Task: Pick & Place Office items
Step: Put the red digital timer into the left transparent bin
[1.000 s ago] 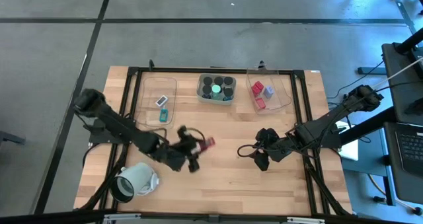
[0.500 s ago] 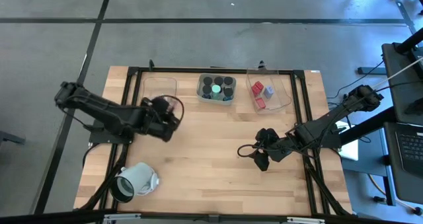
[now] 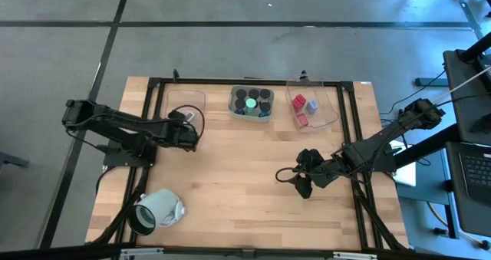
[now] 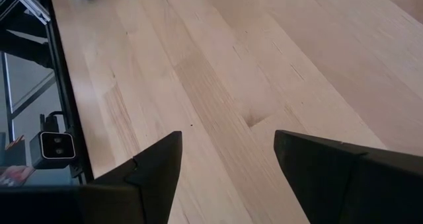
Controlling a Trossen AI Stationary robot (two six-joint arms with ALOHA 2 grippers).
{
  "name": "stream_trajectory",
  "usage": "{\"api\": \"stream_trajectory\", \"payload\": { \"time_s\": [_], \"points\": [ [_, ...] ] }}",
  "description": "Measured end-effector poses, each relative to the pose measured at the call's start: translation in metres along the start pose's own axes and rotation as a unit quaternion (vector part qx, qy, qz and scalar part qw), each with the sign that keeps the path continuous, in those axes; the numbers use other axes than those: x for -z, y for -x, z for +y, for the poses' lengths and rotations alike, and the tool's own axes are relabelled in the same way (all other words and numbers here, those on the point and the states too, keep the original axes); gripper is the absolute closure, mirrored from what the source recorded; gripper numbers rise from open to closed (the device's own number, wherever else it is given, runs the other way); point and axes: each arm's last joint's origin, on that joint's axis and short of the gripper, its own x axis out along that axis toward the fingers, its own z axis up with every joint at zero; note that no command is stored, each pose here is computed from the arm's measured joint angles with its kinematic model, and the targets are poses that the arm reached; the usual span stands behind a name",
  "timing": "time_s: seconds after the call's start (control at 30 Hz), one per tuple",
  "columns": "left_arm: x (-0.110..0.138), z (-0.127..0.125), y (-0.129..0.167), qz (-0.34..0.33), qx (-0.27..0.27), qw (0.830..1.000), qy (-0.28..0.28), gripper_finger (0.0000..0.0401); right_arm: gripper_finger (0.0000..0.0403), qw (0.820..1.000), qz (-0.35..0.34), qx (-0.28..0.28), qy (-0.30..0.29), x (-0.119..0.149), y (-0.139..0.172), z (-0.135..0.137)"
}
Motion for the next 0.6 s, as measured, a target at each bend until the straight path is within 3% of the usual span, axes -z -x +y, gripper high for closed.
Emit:
{"api": "stream_trajectory", "payload": {
  "time_s": [0.27,0.6],
  "points": [
    [0.017,-0.002,-0.026,0.052,0.040,0.998,-0.011,0.0240,0.0158,1.000,0.000,0.000,0.000,0.000,0.000,0.000],
    [0.017,0.000,-0.030,0.056,0.034,0.997,-0.031,0.0231,0.0158,1.000,0.000,0.000,0.000,0.000,0.000,0.000]
  ]
}}
